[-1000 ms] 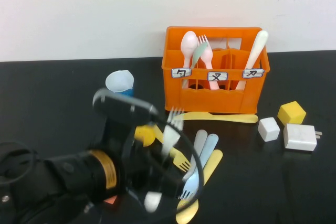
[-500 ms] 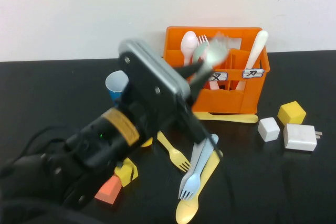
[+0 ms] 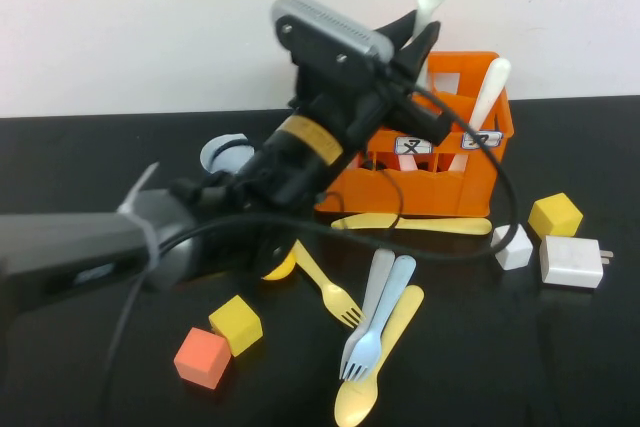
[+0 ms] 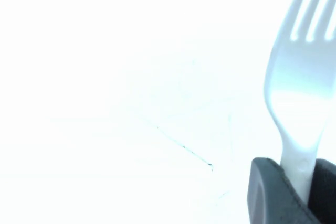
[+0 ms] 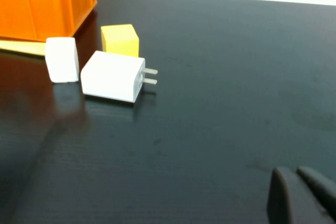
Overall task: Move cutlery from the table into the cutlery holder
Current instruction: Place the fork on the box, then pick up the fork
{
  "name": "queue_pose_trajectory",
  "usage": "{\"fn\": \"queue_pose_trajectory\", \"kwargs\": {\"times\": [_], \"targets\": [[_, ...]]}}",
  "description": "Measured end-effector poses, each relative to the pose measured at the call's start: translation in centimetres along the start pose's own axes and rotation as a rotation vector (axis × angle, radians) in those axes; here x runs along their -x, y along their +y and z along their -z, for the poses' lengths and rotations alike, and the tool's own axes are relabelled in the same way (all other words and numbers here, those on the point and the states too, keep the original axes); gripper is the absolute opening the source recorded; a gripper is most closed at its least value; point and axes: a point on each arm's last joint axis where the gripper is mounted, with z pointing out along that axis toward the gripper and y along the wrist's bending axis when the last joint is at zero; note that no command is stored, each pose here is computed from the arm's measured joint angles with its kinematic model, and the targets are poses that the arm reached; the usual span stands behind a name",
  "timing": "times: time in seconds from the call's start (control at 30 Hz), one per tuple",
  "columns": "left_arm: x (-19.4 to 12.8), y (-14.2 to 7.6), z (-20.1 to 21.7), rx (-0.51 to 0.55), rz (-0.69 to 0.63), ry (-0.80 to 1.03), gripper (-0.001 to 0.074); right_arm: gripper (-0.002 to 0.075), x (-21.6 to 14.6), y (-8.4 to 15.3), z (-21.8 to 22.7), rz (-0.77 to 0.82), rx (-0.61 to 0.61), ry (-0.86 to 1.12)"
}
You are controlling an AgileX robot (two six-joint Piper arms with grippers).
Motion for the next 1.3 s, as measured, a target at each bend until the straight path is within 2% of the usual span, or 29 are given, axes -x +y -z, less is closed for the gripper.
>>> {"fn": "queue_pose_trajectory", "kwargs": {"times": [0.23, 0.4, 0.5, 0.63, 0.7, 0.83, 1.0, 1.07, 1.2, 1.3], "targets": [[-3.1, 0.3, -2.5, 0.009, 0.009, 0.086, 0.0121, -0.0003, 0.0, 0.0, 0.0, 0.0, 0.0, 0.0], [-4.3, 0.3, -2.7, 0.017, 0.027, 0.166, 0.0276, -0.0003, 0.0, 0.0, 0.0, 0.0, 0.0, 0.0], [-4.4, 0.4, -2.6, 0.025, 0.07, 0.175, 0.0335, -0.0003, 0.0, 0.0, 0.0, 0.0, 0.0, 0.0], [-3.6, 0.3, -2.5, 0.023, 0.084, 0.222, 0.0356, -0.0003, 0.0, 0.0, 0.0, 0.0, 0.0, 0.0], [-2.2, 0.2, -2.3, 0.005, 0.065, 0.258, 0.0356, -0.0003, 0.0, 0.0, 0.0, 0.0, 0.0, 0.0], [1.8, 0.0, -1.5, -0.017, 0.045, 0.327, 0.0297, -0.0003, 0.0, 0.0, 0.0, 0.0, 0.0, 0.0], [5.6, 0.2, 0.6, 0.049, 0.046, 0.513, 0.0096, -0.0003, 0.0, 0.0, 0.0, 0.0, 0.0, 0.0], [6.6, -0.2, 1.6, 0.081, 0.043, 0.596, 0.0041, -0.0003, 0.0, 0.0, 0.0, 0.0, 0.0, 0.0], [6.9, -1.6, 3.8, 0.121, 0.031, 0.818, 0.0009, -0.0003, 0.0, 0.0, 0.0, 0.0, 0.0, 0.0], [6.1, -3.1, 5.3, 0.087, 0.021, 1.02, 0.0005, -0.0003, 0.0, 0.0, 0.0, 0.0, 0.0, 0.0]]}}
